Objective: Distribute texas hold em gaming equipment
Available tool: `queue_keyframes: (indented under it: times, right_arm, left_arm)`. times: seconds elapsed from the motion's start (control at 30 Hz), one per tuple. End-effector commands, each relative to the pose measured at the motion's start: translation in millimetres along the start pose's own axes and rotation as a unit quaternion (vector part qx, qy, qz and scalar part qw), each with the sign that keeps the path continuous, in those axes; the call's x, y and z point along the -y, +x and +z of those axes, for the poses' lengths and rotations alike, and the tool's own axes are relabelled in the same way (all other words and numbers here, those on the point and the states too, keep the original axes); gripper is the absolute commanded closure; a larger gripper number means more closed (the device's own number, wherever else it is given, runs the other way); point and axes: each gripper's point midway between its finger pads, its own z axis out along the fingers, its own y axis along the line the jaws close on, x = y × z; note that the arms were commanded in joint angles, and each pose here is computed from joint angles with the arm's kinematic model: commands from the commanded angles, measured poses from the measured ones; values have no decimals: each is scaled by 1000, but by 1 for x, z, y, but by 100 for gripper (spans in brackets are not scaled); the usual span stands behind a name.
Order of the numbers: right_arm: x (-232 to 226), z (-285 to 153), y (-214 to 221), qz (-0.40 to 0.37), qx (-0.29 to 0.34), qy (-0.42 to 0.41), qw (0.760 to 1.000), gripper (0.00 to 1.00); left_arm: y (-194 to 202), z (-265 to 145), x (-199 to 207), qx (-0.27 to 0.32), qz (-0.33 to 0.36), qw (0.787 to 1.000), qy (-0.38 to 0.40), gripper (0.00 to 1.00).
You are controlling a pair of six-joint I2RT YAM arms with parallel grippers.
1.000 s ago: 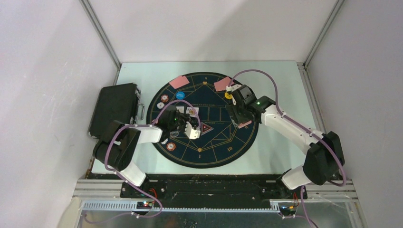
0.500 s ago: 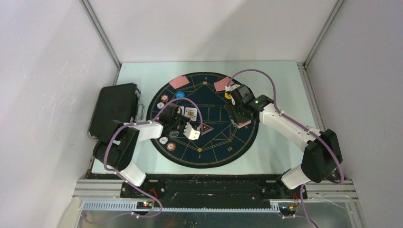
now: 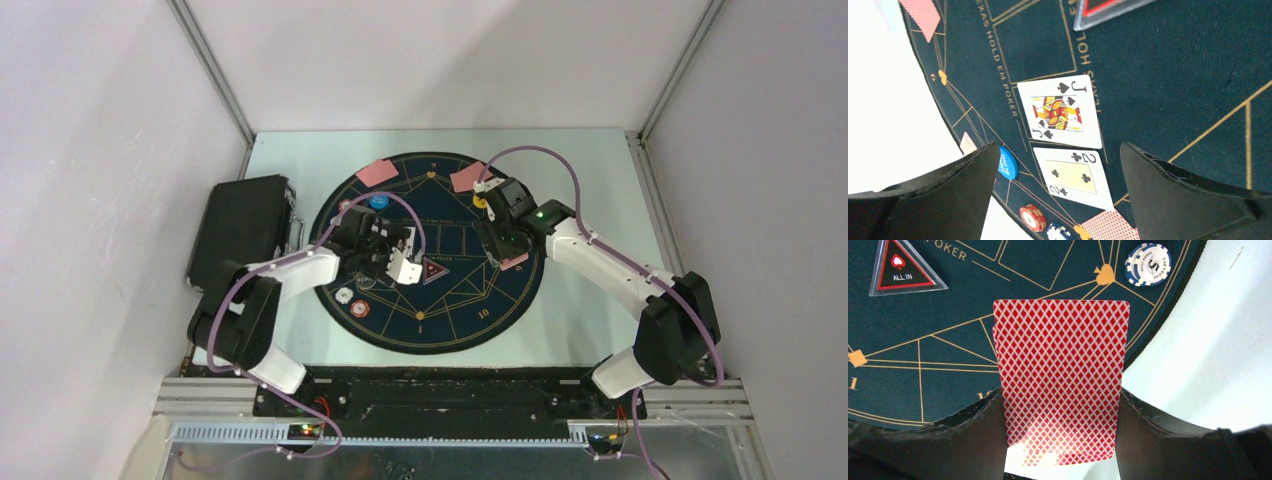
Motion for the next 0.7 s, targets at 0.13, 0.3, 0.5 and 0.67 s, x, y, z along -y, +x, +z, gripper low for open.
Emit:
queue_keyframes:
  times: [0.13,0.3,0.5,0.67]
  right_arm:
    - [-6,-14,-25,-13,40,-2,999,100]
    - [-12,-22,-24,-28,50,-9,998,100]
    - [-27,-29,-23,-53,69,-18,996,100]
    - [-50,-32,-16,-91,81,-48,991,100]
  left_arm:
    - [-46,-63,-61,80,-93,989,-79,0]
    - [-75,-153,-140,180,-227,930,-226,0]
    - [-52,-303,-228,232,-399,721,-517,0]
    - [-28,-334,-198,262,-632,494,-537,0]
